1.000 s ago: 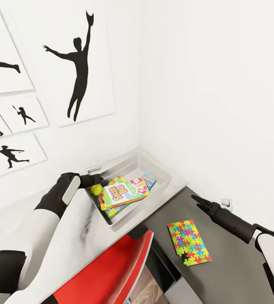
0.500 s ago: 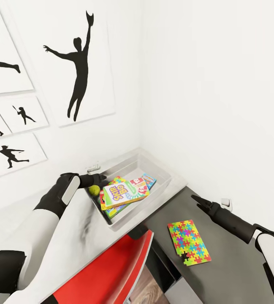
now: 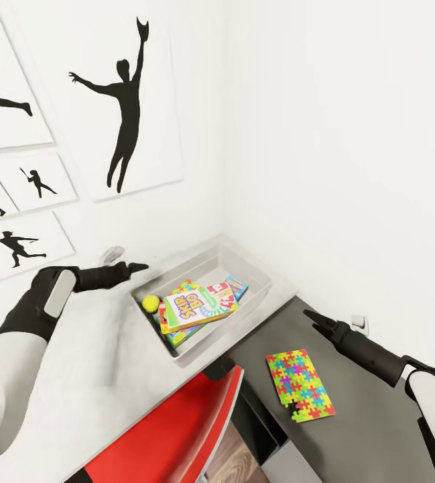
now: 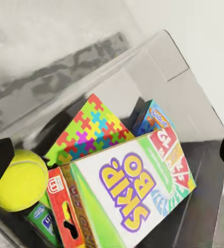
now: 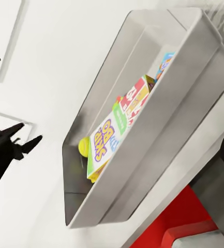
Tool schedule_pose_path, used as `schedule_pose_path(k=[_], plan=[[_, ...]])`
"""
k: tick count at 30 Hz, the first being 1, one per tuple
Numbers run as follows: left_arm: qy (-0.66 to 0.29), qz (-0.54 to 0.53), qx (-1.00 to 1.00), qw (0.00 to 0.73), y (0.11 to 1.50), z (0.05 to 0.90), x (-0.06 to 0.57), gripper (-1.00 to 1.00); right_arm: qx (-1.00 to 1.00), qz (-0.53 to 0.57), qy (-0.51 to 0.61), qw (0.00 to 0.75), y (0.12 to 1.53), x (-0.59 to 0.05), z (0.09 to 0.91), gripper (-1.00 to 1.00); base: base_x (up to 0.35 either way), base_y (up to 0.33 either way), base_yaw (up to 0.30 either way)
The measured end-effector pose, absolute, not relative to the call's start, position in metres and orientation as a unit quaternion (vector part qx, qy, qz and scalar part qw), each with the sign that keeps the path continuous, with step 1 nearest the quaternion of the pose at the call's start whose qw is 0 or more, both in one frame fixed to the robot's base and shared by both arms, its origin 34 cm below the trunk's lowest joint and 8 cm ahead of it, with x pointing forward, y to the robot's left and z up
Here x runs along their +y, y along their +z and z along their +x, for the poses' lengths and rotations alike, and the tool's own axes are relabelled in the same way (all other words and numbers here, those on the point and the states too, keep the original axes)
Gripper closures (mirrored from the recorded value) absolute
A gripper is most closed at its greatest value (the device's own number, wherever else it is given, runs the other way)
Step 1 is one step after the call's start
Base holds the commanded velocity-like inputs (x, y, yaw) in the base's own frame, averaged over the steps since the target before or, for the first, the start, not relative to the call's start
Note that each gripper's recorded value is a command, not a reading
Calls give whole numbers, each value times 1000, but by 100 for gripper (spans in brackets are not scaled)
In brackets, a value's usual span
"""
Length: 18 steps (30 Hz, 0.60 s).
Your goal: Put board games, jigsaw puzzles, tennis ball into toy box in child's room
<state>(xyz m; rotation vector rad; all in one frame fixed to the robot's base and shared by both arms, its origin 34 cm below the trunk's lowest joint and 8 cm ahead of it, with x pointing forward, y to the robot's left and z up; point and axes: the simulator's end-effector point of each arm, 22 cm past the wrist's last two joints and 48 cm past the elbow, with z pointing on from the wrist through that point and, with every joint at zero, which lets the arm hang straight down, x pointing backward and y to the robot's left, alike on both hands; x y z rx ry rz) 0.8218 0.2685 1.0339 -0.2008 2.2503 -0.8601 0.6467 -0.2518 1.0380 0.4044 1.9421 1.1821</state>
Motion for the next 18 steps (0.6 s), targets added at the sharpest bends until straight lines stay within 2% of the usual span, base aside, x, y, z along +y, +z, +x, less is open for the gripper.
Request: schedule_pose_path(k=[4, 9, 14, 18], plan=[[-448, -83, 812, 365, 1093, 803, 303, -100, 769, 160, 468, 404, 1038, -252, 647, -100, 0, 0, 0], [-550, -55, 750, 363, 1124, 760, 317, -100, 769, 160, 468, 404, 1038, -252, 647, -100, 0, 0, 0], [-621, -47, 709, 333, 1109, 710, 311, -100, 770, 161, 467, 404, 1037, -252, 647, -100, 0, 0, 0], [-639, -57, 701, 312, 1081, 679, 306, -100, 770, 161, 466, 405, 1037, -252, 647, -100, 0, 0, 0]])
